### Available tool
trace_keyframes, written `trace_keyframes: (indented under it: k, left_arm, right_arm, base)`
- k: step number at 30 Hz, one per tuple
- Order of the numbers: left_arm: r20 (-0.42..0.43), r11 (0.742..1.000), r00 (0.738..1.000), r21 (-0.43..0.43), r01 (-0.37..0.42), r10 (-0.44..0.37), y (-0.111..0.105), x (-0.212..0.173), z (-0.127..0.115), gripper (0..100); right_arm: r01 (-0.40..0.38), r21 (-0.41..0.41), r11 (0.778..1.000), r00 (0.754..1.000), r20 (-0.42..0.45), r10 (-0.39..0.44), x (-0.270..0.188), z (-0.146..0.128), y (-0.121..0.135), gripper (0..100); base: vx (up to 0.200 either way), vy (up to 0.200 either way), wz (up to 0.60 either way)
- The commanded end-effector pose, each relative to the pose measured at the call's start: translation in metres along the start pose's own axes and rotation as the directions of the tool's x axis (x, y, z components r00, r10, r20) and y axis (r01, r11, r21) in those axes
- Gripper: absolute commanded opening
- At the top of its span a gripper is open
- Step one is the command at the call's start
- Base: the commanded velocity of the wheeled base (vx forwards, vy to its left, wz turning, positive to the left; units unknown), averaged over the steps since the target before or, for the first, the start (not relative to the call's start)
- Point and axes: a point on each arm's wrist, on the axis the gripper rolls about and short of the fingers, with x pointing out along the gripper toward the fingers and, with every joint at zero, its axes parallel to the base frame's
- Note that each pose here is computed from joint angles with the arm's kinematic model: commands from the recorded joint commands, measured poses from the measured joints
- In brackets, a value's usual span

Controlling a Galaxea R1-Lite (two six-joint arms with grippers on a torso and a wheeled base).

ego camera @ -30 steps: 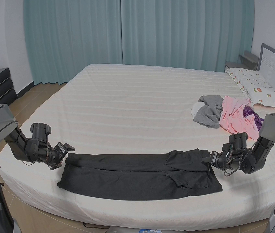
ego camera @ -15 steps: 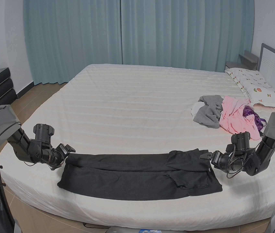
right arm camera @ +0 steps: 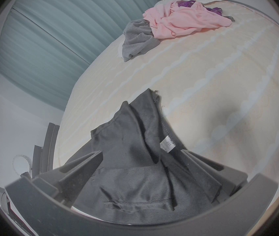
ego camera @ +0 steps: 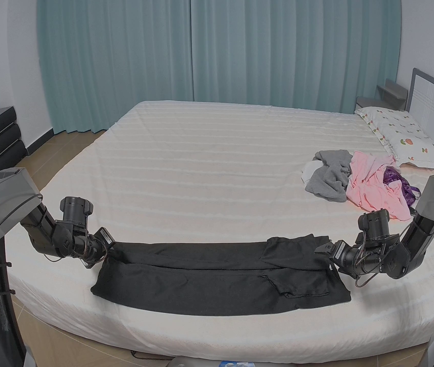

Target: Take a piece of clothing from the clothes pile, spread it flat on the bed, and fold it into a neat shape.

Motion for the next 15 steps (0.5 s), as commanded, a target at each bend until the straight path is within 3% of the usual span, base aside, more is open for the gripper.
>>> trace_keyframes:
  k: [1, 8, 15]
  left_arm:
    - [0.02, 1.0, 1.0, -0.002, -0.005, 0.005, -0.001, -0.004, 0.003, 0]
    - [0.062, 1.0, 0.998, 0.0, 0.0, 0.0, -0.006, -0.017, 0.007, 0]
    - [0.063, 1.0, 0.998, 0.004, 0.005, -0.005, -0.008, -0.018, 0.007, 0]
  right_arm:
    - [-0.008, -0.002, 1.0, 1.0, 0.002, 0.008, -0.001, -0.003, 0.007, 100]
    - [0.019, 0.037, 0.999, 0.999, 0.039, -0.021, 0.005, 0.0, 0.011, 100]
    - [0.04, 0.063, 0.997, 0.999, 0.005, -0.04, 0.013, 0.0, 0.017, 100]
  base:
    - [0.0, 0.0, 0.0]
    - [0.0, 0.0, 0.0]
    - [0.0, 0.0, 0.0]
